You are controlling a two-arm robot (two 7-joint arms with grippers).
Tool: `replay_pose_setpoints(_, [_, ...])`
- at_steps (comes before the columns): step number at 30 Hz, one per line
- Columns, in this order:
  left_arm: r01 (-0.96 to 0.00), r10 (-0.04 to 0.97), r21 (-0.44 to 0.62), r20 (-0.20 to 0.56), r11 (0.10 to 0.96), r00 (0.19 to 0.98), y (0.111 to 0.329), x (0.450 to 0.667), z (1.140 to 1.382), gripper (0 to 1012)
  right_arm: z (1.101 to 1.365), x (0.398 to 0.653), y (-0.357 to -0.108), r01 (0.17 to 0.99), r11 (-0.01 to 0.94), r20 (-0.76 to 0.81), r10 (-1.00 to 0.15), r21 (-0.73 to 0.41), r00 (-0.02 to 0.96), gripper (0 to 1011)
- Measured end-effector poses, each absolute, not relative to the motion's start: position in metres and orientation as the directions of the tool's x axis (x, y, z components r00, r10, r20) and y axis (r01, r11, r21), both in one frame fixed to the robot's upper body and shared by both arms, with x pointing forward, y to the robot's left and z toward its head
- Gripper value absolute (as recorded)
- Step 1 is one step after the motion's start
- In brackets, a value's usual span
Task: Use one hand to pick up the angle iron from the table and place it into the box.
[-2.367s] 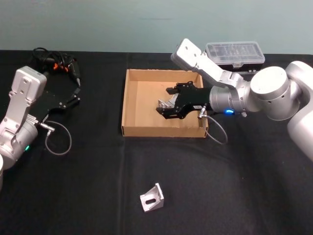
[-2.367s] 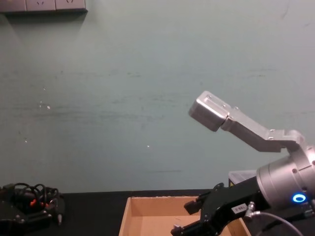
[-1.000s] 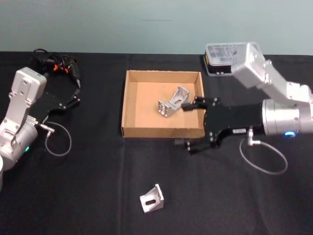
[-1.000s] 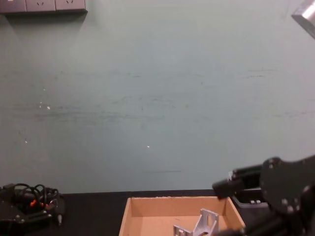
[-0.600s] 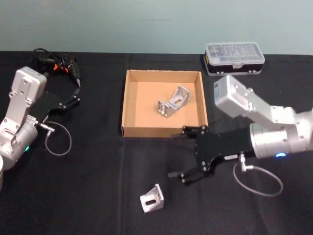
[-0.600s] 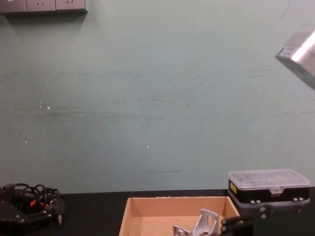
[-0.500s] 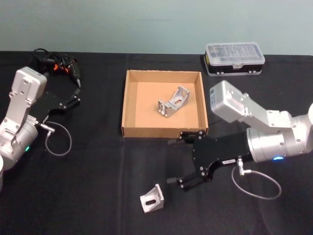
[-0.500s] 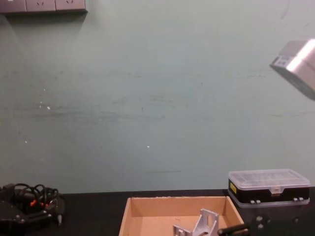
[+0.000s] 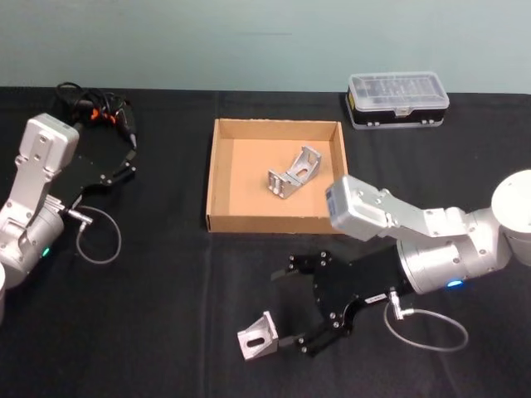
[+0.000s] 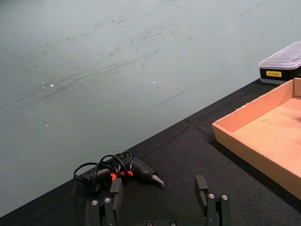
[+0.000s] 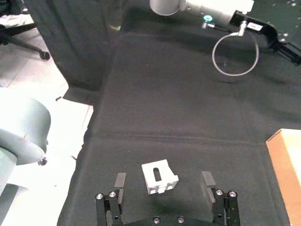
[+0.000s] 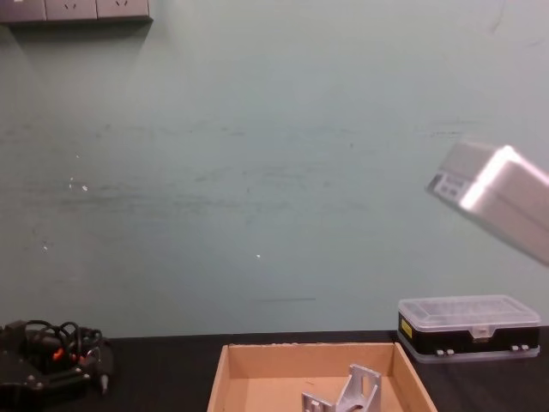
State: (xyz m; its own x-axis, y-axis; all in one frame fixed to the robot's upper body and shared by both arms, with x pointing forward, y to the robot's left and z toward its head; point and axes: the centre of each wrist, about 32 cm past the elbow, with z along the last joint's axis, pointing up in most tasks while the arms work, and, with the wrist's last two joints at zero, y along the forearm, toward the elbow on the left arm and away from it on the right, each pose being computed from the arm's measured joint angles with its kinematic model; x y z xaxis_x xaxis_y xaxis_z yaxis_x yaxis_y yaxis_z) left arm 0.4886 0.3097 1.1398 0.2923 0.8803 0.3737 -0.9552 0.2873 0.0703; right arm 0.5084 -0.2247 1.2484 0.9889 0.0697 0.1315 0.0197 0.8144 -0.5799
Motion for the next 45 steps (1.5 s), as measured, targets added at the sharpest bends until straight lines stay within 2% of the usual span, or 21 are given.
replay_pose_setpoints(28, [-0.955, 0.88, 0.07, 0.374, 0.287, 0.292, 0.31, 0.489, 1.14, 1000, 1.226, 0.515, -0.207, -0.037, 0.782, 0.096, 0.123, -0.622, 0.988, 1003])
replay_pose_setpoints(45, [-0.955, 0.88, 0.07, 0.374, 0.287, 0.292, 0.31, 0.489, 1.14, 1000, 1.215, 0.517, -0.203, -0.044, 0.776, 0.077, 0.119, -0.629, 0.99, 1002])
